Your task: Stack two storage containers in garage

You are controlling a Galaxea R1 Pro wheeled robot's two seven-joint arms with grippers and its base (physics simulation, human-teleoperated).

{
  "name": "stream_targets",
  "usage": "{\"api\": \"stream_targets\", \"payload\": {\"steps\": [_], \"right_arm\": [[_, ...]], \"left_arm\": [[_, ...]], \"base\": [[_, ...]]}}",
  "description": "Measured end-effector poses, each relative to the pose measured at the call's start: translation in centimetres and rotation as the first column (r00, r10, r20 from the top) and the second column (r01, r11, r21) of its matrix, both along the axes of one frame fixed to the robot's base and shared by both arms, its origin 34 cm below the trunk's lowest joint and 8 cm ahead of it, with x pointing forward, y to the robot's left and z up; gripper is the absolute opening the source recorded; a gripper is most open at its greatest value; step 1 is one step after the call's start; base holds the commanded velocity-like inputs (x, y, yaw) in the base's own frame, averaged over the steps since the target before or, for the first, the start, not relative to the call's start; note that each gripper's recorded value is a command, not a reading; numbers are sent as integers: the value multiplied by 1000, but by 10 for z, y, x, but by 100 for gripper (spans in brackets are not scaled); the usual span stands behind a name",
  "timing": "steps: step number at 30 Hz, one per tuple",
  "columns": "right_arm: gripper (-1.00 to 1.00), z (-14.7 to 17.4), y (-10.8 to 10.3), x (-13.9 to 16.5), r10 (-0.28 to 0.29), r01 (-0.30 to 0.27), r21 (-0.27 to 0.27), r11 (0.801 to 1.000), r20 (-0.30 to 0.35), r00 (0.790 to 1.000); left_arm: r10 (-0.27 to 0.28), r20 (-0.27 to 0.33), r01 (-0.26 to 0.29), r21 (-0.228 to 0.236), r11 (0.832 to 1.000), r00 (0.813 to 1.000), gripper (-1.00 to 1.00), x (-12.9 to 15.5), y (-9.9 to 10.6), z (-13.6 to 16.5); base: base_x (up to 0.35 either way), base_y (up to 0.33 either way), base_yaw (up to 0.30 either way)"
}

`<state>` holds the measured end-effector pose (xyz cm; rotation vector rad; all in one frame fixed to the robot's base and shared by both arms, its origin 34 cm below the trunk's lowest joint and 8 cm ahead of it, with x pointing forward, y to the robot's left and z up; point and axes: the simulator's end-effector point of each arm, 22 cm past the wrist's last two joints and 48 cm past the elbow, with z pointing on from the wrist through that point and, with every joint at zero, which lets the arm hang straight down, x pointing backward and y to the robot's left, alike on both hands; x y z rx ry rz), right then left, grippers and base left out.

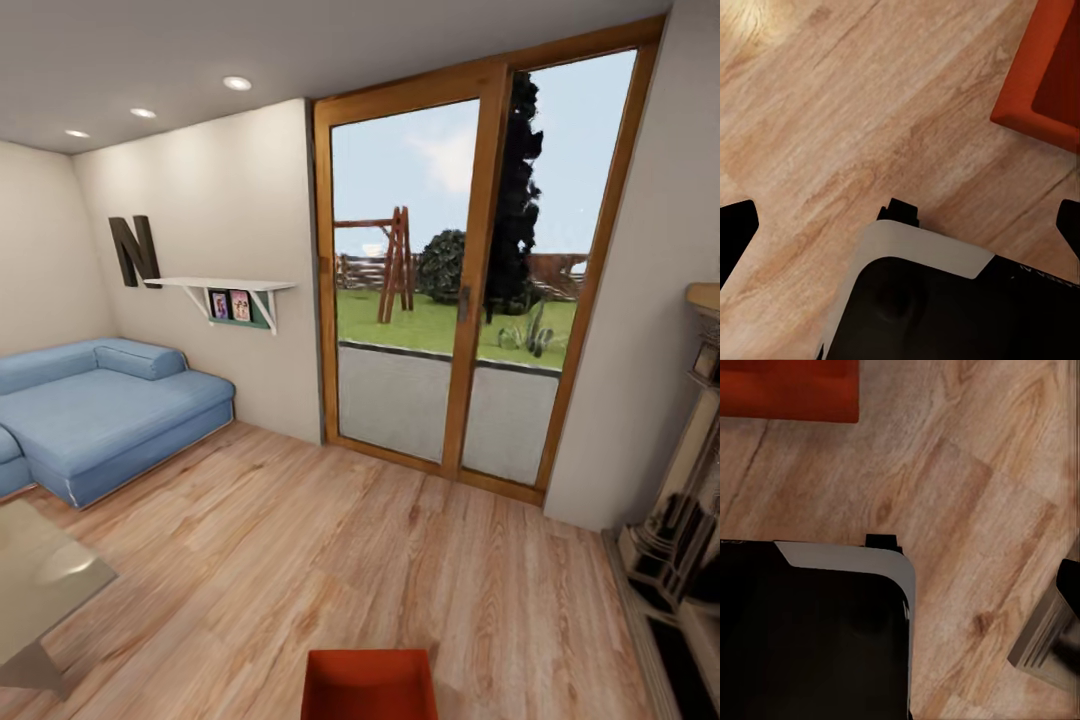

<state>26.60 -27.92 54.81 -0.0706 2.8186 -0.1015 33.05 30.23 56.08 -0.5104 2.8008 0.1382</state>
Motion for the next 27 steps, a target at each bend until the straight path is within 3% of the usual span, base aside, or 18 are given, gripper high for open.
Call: {"api": "stream_targets", "payload": {"steps": [7,27], "right_arm": [[100,0,0,0,10,-10,6,1000,-1,1000],[100,0,1,0,12,-12,6,1000,-1,1000]], "left_arm": [[1,1,-1,1,1000,1000,100,0,1,0],[6,1,-6,2,1000,1000,100,0,1,0]], "base": [[0,-155,0],[0,22,0]]}}
